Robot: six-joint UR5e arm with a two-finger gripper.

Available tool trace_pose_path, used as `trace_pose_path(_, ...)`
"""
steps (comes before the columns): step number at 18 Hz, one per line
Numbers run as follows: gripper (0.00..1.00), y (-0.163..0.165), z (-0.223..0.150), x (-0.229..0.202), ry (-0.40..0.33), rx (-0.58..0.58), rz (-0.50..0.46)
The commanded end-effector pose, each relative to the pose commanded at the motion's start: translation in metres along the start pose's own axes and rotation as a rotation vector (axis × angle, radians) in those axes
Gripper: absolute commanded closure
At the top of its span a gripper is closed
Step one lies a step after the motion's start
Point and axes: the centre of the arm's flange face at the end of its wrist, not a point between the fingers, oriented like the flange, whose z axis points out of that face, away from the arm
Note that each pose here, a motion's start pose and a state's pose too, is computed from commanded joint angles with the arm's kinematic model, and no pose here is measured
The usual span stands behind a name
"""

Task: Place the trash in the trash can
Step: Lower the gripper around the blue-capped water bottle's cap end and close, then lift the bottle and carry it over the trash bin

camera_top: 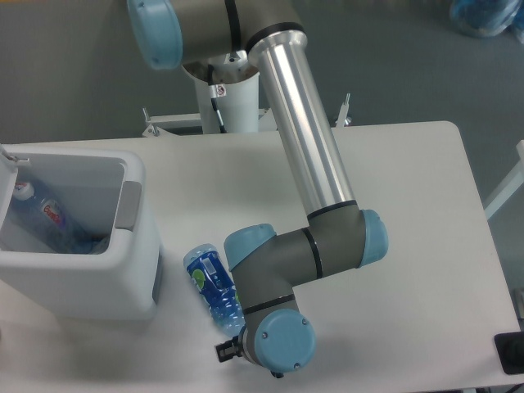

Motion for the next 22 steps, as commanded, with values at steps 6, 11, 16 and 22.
trace_pose_path(6, 0.95, 0.022, -0.039, 0.005, 0.002, 0.044, 0.027)
trace_pose_path(11, 0.95, 0.053, -0.154, 0.008, 0.002, 0.315, 0.106)
trace_pose_path(16, 0.95, 0.095, -0.271, 0.019, 0.020, 0.705, 0.151)
trace_pose_path(22, 0.94, 0.155, -0.374, 0.039, 0.059, 1.026, 0.206)
